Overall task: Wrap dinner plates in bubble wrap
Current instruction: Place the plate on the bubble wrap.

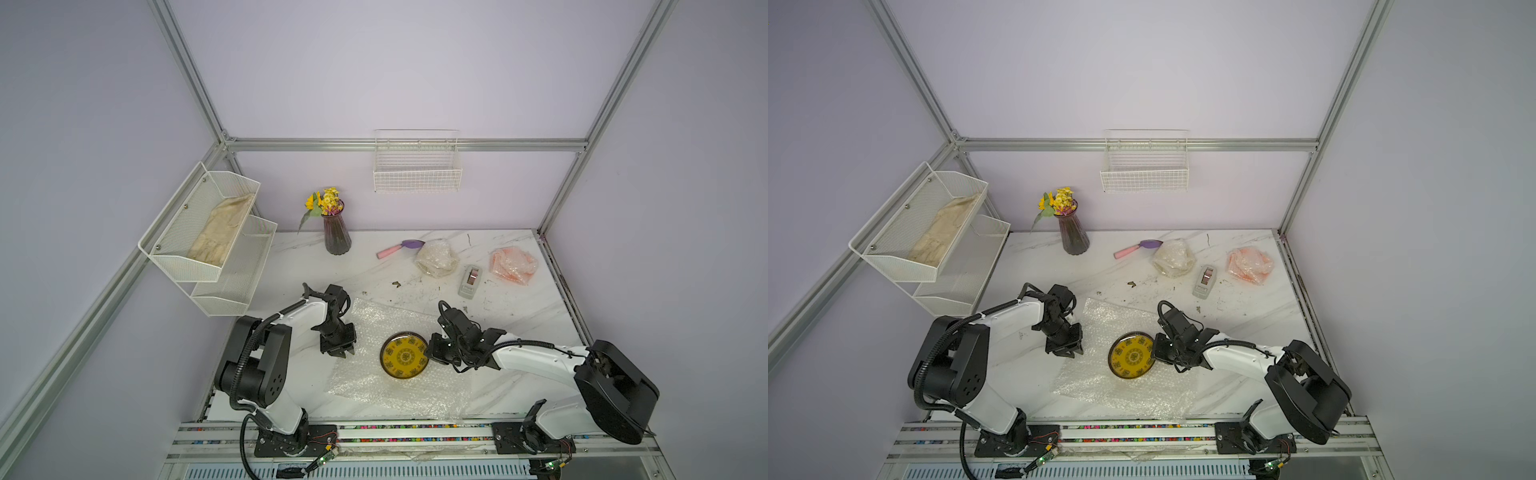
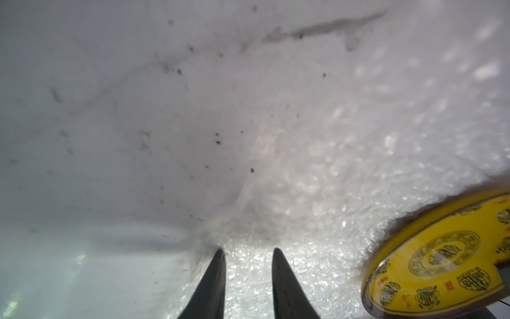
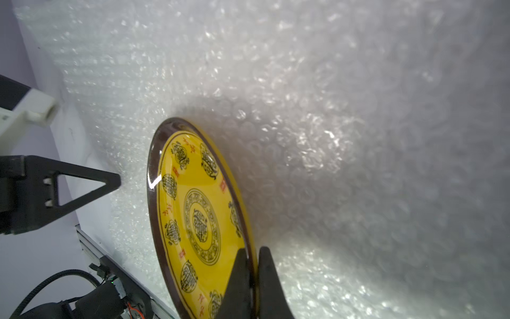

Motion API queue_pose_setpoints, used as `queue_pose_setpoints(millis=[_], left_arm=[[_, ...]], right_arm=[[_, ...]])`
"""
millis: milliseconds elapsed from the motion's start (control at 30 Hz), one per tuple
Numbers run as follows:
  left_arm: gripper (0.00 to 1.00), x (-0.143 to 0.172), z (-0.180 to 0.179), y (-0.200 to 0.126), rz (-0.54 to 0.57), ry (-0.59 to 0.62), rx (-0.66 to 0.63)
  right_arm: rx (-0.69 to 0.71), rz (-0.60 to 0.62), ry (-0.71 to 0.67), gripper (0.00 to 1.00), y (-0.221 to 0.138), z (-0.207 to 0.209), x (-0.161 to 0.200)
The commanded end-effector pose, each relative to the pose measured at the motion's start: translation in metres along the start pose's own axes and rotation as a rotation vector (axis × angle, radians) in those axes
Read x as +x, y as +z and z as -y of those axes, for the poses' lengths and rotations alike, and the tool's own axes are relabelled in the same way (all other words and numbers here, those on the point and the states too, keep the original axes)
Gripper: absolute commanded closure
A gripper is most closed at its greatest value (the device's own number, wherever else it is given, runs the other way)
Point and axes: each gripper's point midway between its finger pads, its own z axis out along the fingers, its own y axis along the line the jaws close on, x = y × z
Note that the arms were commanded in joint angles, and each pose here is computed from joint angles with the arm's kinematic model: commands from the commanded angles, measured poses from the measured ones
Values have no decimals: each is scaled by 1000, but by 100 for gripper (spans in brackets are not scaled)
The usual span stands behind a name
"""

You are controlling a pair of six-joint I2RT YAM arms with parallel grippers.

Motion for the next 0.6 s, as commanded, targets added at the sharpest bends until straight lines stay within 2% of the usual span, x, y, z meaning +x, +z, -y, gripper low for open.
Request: queue_pose_setpoints(millis=[0,200,400,500,567], left_arm=[[71,8,-18,14,-28,-25,-72],[71,8,-22,14,3,-98,-46],[69,7,-27,11,56,-194,22],[66,2,-31,-1,91,-210,27],[64,-2,-33,-13,115,-201,13]], right_arm=[[66,-30,-7,100,6,21,10],[138,28,-96,100,15,30,-13],[128,-3,-153,99,29,23,-43],[128,-52,-178,79,30,17,-47],[178,-58,-203,73,19,20,-48]])
